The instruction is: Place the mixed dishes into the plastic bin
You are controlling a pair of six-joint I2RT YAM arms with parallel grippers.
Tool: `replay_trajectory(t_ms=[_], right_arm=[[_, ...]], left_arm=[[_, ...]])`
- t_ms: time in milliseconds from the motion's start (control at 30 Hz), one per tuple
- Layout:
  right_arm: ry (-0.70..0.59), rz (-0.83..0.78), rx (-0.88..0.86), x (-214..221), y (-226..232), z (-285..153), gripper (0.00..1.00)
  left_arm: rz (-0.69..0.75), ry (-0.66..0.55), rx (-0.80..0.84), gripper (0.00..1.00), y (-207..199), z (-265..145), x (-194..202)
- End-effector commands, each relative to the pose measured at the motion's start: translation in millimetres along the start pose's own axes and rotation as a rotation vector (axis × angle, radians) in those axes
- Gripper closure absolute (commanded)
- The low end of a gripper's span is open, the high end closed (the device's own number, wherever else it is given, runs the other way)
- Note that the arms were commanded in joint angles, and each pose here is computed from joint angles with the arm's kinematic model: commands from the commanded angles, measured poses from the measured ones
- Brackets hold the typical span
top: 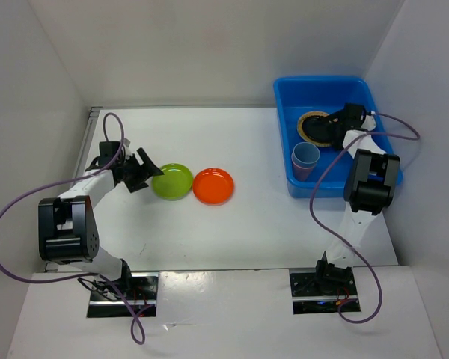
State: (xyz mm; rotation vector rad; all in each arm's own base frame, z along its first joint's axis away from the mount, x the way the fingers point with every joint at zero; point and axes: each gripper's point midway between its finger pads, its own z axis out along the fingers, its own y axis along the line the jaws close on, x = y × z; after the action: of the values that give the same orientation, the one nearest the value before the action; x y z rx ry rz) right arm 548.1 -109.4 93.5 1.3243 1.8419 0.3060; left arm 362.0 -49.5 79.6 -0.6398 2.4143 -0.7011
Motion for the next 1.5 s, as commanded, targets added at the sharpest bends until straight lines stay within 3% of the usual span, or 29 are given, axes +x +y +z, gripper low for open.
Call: replay_trajectory(t_ms=[0, 167, 333, 600, 733, 967, 1100, 1133, 1233, 1433, 1467], right_arm=[[0.007, -0.059, 0.086, -19.6, -13.4, -17.5, 0.08], [0.014, -0.055, 0.025, -18.0, -18.6, -49.8, 0.04], [-0.025, -0.103, -0.162, -29.4, 25.9, -94.9, 0.01], [-0.111, -0.15, -0.367, -60.0, 86.8, -180.5, 0.01], [-0.118, -0.181, -0.495, -61.2, 111.8, -226.3, 0.01], [-0.108, -0.331, -0.757, -38.2, 149.4, -305.3, 0.01], [-0.024, -0.459, -0.909, 9.1, 173.4, -339.5, 0.01], [-0.02, -0.487, -0.952, 14.4, 182.5, -352.1, 0.01], [0.063, -0.592, -1.071, 52.6, 197.9, -380.4, 0.01], [0.287, -0.726, -1.258, 125.5, 205.8, -407.8, 0.01], [0.33, -0.738, -1.28, 136.8, 205.9, -405.8, 0.01]], left_arm=[[0.032, -0.026, -0.014, 0.13, 0.2, -4.9, -0.1], [0.03, -0.066, -0.033, 0.13, 2.2, 2.4, -0.8], [-0.002, -0.113, -0.067, 0.13, 14.0, 14.6, -2.1], [-0.049, -0.057, -0.082, 0.17, 27.5, 37.2, 9.0], [-0.07, -0.061, -0.079, 0.29, 30.3, 46.7, 7.6], [-0.102, -0.087, -0.06, 0.6, 29.1, 56.7, 0.8], [-0.083, -0.074, -0.038, 0.96, 23.5, 61.8, 1.2], [-0.083, -0.064, -0.026, 1.0, 18.0, 62.4, -2.8], [-0.039, -0.078, 0.028, 1.0, -2.2, 51.6, -15.5], [0.111, -0.196, 0.266, 1.0, -91.2, -20.3, -66.4], [0.124, -0.141, 0.331, 1.0, -105.9, -28.4, -59.5]])
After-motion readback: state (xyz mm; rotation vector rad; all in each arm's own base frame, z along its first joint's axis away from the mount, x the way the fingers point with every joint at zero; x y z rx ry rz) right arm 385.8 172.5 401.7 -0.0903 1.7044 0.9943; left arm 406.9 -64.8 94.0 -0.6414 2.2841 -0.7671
